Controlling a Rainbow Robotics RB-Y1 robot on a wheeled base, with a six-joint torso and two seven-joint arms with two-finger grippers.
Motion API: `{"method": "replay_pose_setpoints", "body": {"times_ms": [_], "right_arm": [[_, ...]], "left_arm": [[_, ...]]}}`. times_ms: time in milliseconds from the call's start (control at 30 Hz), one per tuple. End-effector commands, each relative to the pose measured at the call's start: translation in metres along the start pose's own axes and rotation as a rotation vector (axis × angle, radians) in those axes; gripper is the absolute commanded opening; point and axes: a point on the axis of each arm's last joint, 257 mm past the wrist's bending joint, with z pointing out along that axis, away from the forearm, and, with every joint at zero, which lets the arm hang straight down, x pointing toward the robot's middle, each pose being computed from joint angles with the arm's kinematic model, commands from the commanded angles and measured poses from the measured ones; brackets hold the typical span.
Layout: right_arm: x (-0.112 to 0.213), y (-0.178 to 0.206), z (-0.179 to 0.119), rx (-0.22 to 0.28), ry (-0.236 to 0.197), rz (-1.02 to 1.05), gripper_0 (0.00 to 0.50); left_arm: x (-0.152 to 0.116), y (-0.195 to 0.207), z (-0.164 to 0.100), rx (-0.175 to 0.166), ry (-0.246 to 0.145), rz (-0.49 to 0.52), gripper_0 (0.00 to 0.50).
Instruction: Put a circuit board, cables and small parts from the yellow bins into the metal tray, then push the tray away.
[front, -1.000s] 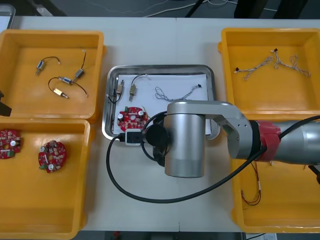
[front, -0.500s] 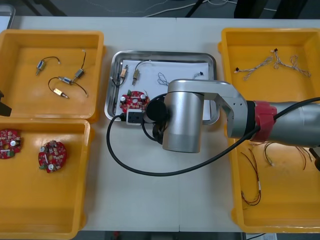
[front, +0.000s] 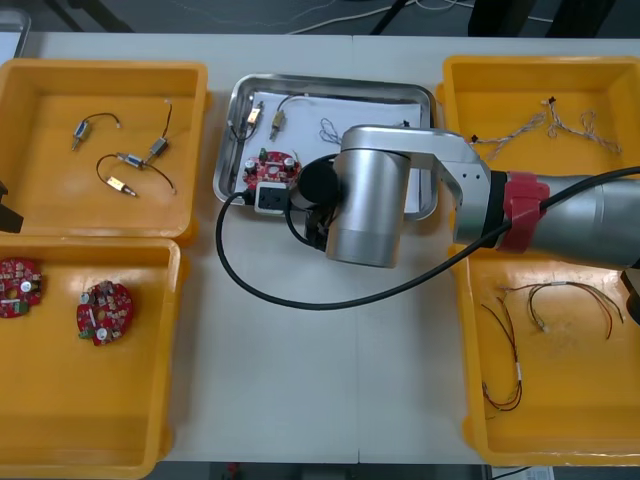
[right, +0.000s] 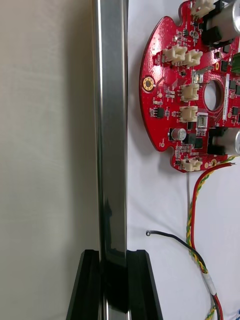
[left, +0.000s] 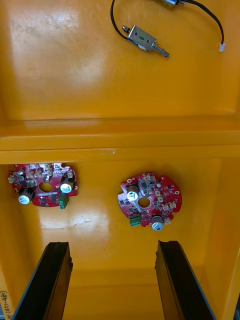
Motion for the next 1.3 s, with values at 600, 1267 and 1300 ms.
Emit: {"method": "replay_pose_setpoints", "body": {"times_ms": [600,1267,1300], "right_arm": [[-0.022,-0.075,0.004,0.143,-0.057,-0.239,0.000],[-0.033,-0.105,0.015,0.192,-0.093,-0.208,0.000],[-0.034,-0.104,0.015,0.192,-0.096,-0.210,0.000]], "left_arm": [[-0.004,0.013,-0.017,-0.043,-0.025,-0.036,0.500],[-0.004,0.013,-0.017,-0.043,-0.025,-0.036,0.500],[-0.004,0.013,-0.017,-0.043,-0.025,-0.036,0.500]]}}
